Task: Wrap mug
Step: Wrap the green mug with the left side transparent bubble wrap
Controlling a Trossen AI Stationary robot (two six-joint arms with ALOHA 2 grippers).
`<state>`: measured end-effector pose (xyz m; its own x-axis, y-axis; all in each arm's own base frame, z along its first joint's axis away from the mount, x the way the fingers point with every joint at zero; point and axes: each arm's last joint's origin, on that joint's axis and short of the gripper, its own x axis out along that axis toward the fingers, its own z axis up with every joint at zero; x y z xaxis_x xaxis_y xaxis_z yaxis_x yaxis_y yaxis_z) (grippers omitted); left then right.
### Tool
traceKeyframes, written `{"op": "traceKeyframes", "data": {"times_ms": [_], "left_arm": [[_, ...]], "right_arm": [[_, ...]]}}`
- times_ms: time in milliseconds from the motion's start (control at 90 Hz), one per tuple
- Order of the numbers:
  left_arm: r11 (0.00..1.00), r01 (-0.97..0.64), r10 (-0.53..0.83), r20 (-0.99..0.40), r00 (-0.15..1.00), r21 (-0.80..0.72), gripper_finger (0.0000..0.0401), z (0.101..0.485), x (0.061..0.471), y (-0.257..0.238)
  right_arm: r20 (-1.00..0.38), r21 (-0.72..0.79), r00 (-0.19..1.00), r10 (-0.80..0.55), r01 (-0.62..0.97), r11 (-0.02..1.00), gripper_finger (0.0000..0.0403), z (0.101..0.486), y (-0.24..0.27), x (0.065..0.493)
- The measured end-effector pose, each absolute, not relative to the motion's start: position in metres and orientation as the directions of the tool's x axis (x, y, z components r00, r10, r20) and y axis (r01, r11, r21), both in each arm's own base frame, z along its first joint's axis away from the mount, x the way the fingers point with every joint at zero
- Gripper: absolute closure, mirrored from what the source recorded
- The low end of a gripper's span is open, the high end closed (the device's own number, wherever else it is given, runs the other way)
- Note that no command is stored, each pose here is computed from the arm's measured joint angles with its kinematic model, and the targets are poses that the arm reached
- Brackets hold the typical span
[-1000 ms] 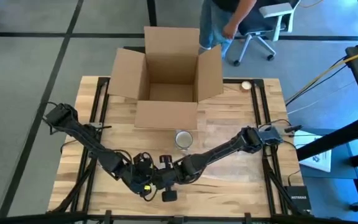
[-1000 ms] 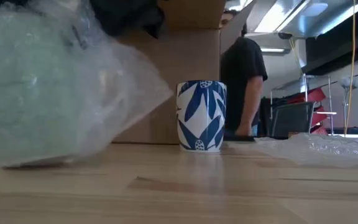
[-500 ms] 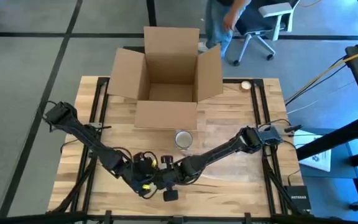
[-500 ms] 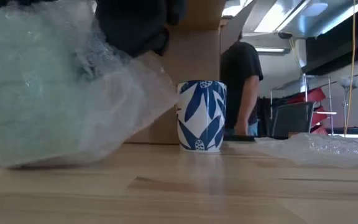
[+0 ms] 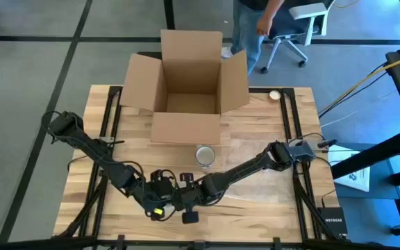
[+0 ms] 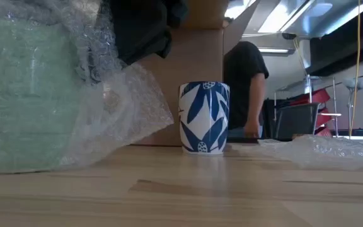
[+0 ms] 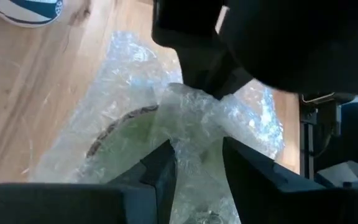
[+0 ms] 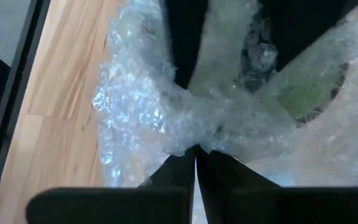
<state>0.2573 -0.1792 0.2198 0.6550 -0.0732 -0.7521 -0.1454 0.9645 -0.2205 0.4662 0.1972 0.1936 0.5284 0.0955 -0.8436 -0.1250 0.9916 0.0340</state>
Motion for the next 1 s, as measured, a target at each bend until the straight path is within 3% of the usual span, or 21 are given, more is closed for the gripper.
{"op": "traceKeyframes", "data": {"times_ms": [389, 689, 867, 1000], "left_arm": [[0.980, -0.020, -0.145, -0.786, 0.601, -0.196, 0.0289, 0.243, 0.238, -0.165], [0.979, -0.023, -0.136, -0.740, 0.658, -0.201, 0.0289, 0.270, 0.222, -0.152], [0.950, -0.009, -0.243, -0.756, 0.608, -0.313, 0.0290, 0.269, 0.216, -0.163], [0.964, -0.045, -0.189, -0.796, 0.575, -0.262, 0.0290, 0.250, 0.221, -0.174]], "right_arm": [[-0.844, 0.034, 0.527, 0.097, -0.127, 0.991, 0.0402, 0.193, 0.198, 0.466], [-0.844, 0.034, 0.527, 0.097, -0.129, 0.991, 0.0402, 0.193, 0.198, 0.466], [-0.845, 0.034, 0.527, 0.097, -0.128, 0.991, 0.0402, 0.193, 0.198, 0.466], [-0.844, 0.034, 0.527, 0.098, -0.129, 0.991, 0.0402, 0.193, 0.198, 0.466]]}}
